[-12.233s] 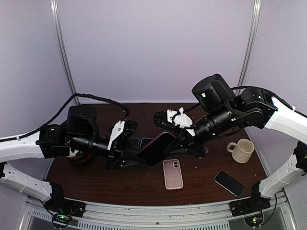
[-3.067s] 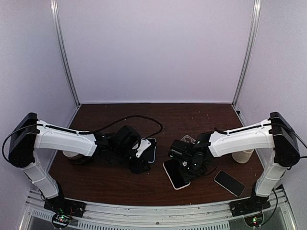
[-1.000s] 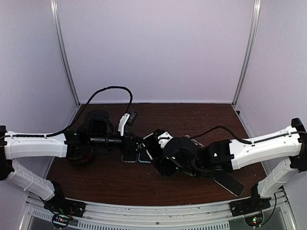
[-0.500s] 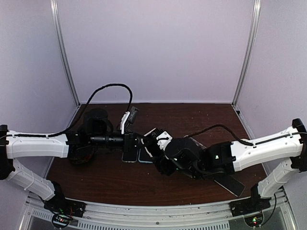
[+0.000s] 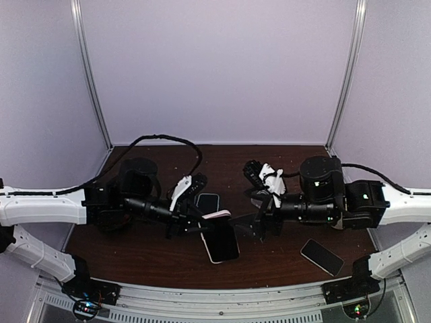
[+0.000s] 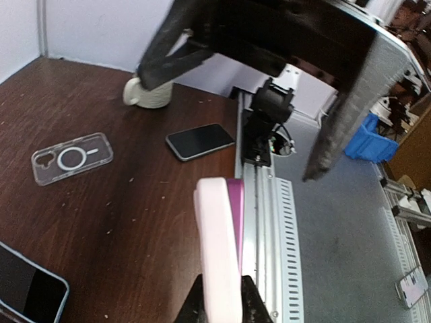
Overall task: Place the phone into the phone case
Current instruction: Pass from the right arm to the left, then pass from the left arm to the right
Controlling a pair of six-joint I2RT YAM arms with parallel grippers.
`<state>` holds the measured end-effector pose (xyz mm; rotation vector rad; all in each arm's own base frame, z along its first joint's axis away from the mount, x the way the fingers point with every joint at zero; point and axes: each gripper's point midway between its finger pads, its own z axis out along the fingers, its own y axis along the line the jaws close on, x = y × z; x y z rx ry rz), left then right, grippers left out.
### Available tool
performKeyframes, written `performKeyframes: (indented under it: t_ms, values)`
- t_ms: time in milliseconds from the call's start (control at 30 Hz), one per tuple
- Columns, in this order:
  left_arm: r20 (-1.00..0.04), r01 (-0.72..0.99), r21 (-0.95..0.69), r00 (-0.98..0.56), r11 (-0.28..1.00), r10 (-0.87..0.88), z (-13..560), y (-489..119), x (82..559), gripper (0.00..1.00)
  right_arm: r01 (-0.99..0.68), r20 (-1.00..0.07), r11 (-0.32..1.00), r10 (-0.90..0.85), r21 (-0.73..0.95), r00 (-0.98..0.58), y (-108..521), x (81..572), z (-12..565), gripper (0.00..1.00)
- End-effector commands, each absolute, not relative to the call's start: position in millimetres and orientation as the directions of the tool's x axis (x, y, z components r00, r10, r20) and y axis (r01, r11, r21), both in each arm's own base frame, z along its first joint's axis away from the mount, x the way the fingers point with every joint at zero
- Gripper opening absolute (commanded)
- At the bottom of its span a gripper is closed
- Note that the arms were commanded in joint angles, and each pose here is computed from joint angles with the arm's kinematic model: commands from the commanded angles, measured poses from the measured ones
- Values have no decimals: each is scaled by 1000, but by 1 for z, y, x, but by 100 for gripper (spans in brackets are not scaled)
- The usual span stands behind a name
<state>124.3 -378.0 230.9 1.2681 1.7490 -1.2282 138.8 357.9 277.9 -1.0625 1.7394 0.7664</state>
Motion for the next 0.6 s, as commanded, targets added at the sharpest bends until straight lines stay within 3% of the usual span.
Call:
performKeyframes:
  t_ms: [0,233,400,567]
  values:
    - [-967,979,-152,-119,-135,224,290,-383,88,0,-979,-935,179,-320,97,-152,365,101,291,88]
    - [-973,979,-131,-96,-158,210,296,-383,82,0,-981,-910,99,-368,165,-190,372,87,280,79]
    - [-973,977,-135,-98,-166,210,297,-383,81,0,-976,-893,111,-393,190,-218,382,92,271,58]
    - [-973,973,-135,-95,-186,208,297,-381,77,0,-978,-906,102,-367,184,-209,385,93,275,28]
